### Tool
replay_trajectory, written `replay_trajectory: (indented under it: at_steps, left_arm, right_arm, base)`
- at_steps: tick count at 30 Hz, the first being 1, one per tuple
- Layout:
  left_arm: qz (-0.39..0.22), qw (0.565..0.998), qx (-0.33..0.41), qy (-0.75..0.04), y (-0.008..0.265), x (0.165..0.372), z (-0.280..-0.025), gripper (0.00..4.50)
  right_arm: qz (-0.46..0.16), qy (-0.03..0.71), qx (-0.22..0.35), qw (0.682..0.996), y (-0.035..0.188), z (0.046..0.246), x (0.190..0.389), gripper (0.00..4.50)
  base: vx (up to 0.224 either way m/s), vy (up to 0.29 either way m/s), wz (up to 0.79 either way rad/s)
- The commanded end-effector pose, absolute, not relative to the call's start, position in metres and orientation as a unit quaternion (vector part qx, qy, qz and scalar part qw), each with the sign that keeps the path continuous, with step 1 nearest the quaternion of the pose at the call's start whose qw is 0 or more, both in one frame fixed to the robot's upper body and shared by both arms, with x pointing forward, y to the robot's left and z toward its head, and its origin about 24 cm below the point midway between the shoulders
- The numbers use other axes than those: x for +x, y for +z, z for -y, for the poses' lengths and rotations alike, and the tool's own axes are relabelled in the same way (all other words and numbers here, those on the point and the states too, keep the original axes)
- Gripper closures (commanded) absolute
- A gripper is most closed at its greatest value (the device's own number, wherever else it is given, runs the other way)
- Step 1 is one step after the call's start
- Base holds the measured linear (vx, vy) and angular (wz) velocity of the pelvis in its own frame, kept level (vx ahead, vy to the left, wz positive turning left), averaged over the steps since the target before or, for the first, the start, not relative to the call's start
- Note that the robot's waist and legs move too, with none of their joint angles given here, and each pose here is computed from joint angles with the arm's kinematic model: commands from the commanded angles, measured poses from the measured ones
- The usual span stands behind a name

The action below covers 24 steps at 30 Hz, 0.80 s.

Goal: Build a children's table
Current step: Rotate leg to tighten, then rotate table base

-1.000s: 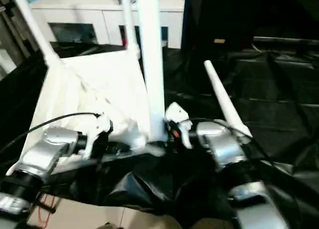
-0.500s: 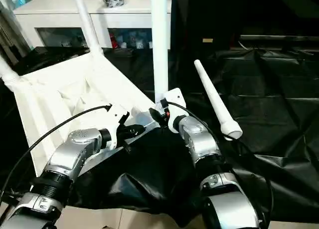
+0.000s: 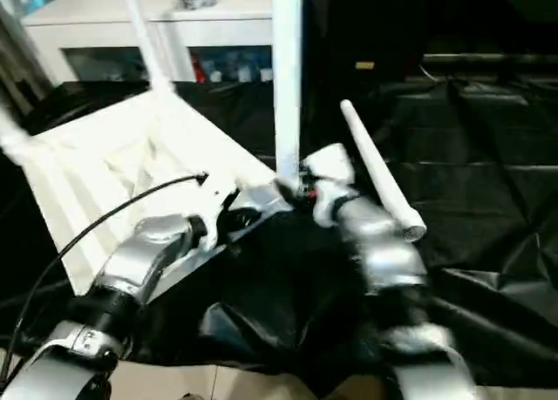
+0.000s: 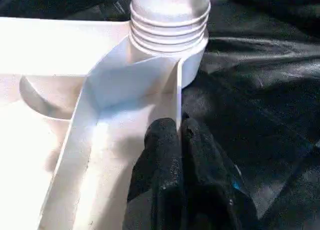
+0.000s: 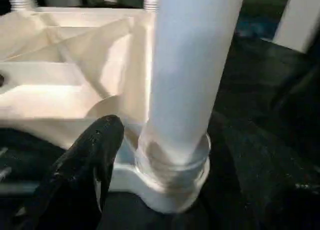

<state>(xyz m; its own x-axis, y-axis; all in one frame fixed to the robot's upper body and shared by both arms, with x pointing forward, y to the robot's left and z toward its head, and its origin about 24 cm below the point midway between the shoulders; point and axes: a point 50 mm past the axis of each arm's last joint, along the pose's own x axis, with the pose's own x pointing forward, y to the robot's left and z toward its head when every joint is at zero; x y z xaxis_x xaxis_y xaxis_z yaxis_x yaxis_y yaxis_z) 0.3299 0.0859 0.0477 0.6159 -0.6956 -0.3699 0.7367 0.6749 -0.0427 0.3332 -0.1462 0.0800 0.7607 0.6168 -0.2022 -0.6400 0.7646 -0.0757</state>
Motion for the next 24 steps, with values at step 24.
replay_trajectory:
  at_steps: [24]
  left_arm:
    - [-0.197,0.946,0.251,0.056,0.078,0.285,-0.283,3.89]
  right_arm:
    - [-0.182,0.408,-0.102,0.889,0.054,0.109,0.315,1.16]
  base:
    - [0.000,0.000,0.00]
